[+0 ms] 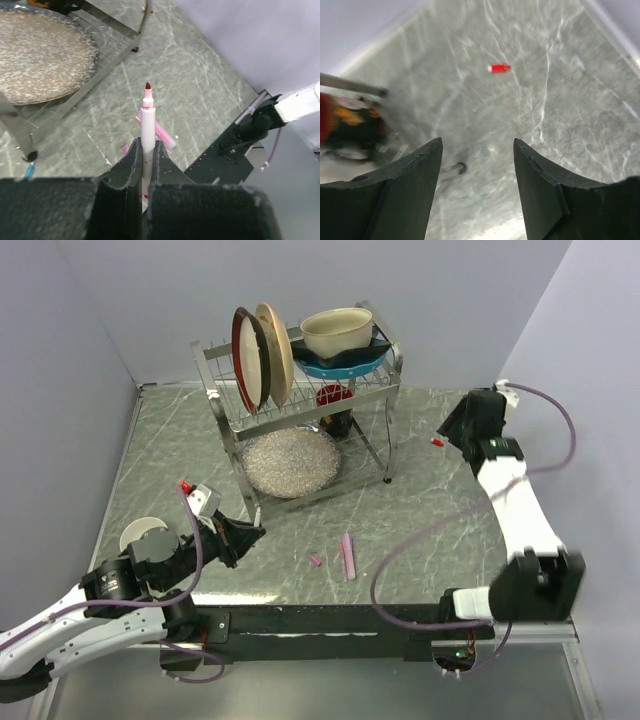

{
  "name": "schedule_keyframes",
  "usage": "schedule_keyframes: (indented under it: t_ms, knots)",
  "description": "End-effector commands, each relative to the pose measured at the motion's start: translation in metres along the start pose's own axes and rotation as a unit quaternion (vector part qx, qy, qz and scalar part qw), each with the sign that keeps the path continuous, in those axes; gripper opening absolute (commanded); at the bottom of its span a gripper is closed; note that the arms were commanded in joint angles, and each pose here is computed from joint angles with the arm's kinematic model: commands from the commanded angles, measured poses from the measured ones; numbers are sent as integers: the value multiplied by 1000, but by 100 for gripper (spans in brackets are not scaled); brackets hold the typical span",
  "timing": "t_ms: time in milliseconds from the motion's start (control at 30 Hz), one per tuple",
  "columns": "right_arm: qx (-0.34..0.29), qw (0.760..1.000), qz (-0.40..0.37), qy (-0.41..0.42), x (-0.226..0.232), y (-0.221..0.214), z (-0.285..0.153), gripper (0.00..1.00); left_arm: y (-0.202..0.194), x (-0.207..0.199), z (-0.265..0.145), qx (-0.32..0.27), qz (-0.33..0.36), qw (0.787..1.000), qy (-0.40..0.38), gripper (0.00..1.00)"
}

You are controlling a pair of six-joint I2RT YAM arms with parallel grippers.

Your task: Insert the pens into the pen caps

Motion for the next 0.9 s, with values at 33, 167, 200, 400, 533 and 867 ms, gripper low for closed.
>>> schedule_keyframes:
  t_ms: [33, 167, 200, 400, 533, 867]
  knots:
    - [73, 996, -52, 10, 8, -3, 79, 68, 4, 11, -1, -9, 18, 999, 26, 1]
    - [97, 991, -88, 3, 4, -13, 132, 71, 4, 9, -1, -11, 19, 1000, 22, 1]
    - [93, 991, -99, 14, 10, -7, 143, 72, 3, 10, 0, -10, 19, 999, 24, 1]
    - [133, 986, -92, 30, 11, -12, 206, 78, -2, 11, 5, 3, 23, 999, 30, 1]
    - [157, 982, -101, 24, 4, -23, 238, 78, -3, 12, 7, 6, 24, 999, 34, 1]
    - [216, 971, -96, 40, -1, -57, 248, 73, 2, 21, 3, -9, 15, 998, 58, 1]
Point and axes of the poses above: each gripper's point midway between its finger pads, its own z axis out along the fingers, its own x axis along the line the jaws close on, y = z × x, the point moved 1 cm from there along -z, back along the fingers, and after that the axes turned 11 degrees about z, right-handed, at the moved point
